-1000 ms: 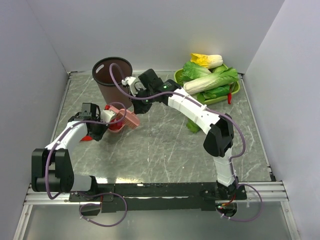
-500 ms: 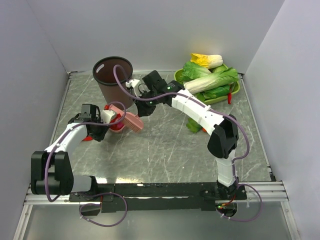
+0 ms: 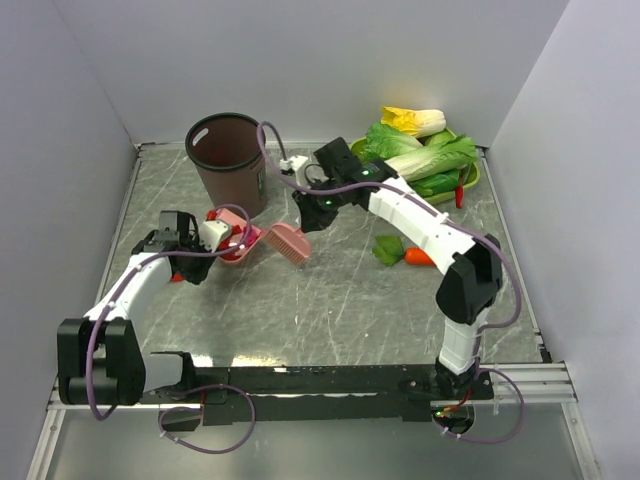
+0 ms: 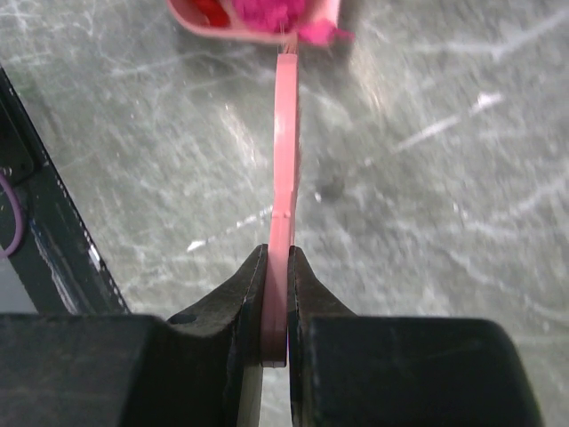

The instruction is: Sweep away the paper scraps from the table

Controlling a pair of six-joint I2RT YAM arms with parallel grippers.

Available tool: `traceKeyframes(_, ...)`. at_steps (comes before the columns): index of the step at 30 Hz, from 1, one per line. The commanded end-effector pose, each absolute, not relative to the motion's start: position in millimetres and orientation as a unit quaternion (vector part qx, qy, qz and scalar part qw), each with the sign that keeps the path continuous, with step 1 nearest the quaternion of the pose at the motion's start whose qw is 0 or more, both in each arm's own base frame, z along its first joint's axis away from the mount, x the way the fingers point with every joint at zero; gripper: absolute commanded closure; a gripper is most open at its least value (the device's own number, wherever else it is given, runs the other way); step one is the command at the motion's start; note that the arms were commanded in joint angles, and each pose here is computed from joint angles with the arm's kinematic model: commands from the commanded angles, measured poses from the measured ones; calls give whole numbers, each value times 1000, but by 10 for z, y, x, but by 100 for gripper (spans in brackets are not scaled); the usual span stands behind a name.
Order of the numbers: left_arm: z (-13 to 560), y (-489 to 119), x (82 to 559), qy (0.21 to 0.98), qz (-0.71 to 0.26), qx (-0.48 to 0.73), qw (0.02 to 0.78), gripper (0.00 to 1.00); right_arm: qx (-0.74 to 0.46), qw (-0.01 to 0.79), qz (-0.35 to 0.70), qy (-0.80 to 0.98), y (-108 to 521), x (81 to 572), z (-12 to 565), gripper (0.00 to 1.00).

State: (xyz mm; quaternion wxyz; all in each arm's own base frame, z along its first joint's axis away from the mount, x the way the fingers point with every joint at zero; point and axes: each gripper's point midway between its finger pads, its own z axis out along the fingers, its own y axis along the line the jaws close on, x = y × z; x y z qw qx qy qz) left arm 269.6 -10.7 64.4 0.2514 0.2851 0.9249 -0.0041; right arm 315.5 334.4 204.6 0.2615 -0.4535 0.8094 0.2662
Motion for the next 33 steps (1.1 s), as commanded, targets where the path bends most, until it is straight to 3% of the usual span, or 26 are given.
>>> traceKeyframes(1,822,-250,2718,909,-31,295,293,99,-447,293,266,803,3116,3126,2316,100)
traceKeyframes(10,848,-266,2642,909,-37,301,286,99,-442,299,268,802,3115,3207,2374,100)
traceKeyframes(20,1242,-330,2463,896,-47,308,318,99,-379,274,217,857,2646,3428,1970,100)
traceKeyframes(33,2172,-561,2640,870,-82,292,388,99,-361,292,164,870,2418,3591,1926,100)
